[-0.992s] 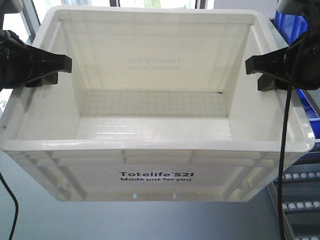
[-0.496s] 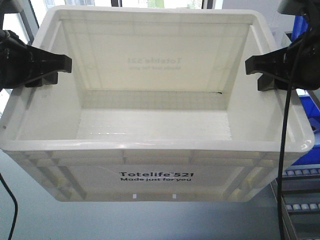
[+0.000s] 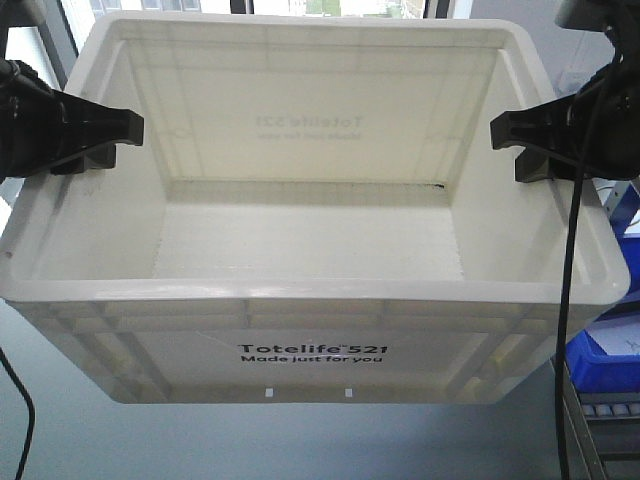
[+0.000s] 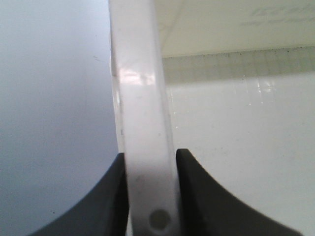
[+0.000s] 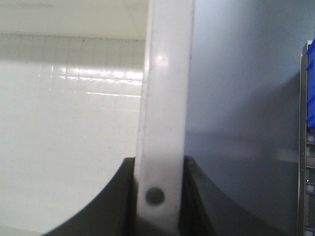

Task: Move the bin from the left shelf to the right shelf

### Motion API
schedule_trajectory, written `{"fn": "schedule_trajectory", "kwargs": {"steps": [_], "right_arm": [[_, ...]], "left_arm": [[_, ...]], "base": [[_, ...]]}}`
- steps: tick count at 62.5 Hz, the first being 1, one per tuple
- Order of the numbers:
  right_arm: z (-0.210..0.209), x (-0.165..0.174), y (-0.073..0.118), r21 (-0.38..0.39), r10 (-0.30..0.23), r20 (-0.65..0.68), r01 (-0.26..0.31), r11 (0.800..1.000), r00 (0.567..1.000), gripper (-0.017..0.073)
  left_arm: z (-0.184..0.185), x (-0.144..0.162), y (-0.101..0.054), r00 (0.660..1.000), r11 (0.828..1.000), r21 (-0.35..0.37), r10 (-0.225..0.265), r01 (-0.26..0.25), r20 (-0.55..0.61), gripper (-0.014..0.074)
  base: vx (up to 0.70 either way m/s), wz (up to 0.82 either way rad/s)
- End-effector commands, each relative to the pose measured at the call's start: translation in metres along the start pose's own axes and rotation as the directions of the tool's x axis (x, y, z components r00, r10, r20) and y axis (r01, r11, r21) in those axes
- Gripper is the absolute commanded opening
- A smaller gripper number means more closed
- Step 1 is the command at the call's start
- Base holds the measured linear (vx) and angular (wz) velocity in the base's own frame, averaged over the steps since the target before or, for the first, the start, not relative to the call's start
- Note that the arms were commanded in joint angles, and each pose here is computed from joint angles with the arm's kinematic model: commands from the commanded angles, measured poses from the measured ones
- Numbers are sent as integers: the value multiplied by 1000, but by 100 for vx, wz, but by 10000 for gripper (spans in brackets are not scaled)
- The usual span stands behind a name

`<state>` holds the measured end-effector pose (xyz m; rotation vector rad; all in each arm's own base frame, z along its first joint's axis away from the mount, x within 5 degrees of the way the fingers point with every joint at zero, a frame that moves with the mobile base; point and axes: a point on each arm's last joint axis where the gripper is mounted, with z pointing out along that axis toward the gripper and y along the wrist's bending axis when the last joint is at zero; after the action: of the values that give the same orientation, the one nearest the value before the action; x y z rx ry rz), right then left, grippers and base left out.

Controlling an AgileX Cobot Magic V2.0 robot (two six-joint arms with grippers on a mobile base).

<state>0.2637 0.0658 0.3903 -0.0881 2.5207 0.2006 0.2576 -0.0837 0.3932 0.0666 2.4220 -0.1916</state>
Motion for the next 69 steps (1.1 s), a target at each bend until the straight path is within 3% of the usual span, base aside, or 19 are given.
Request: {"fn": "schedule_trajectory", "kwargs": {"steps": [1,36,69], "right_arm": [[-26,-14,-12,101,-67,168,50,994,983,-8],[-26,-14,-12,100,-67,169,50,994,983,-8],[-26,-14,-12,101,-67,169,51,994,983,-8]], "left_arm": [[-31,-15,8,981,996,-53,81,-73,176,56],[-31,-15,8,981,996,-53,81,-73,176,56],[-31,-15,8,981,996,-53,81,-73,176,56]], "base": [[32,2],[31,10],[23,53]]}}
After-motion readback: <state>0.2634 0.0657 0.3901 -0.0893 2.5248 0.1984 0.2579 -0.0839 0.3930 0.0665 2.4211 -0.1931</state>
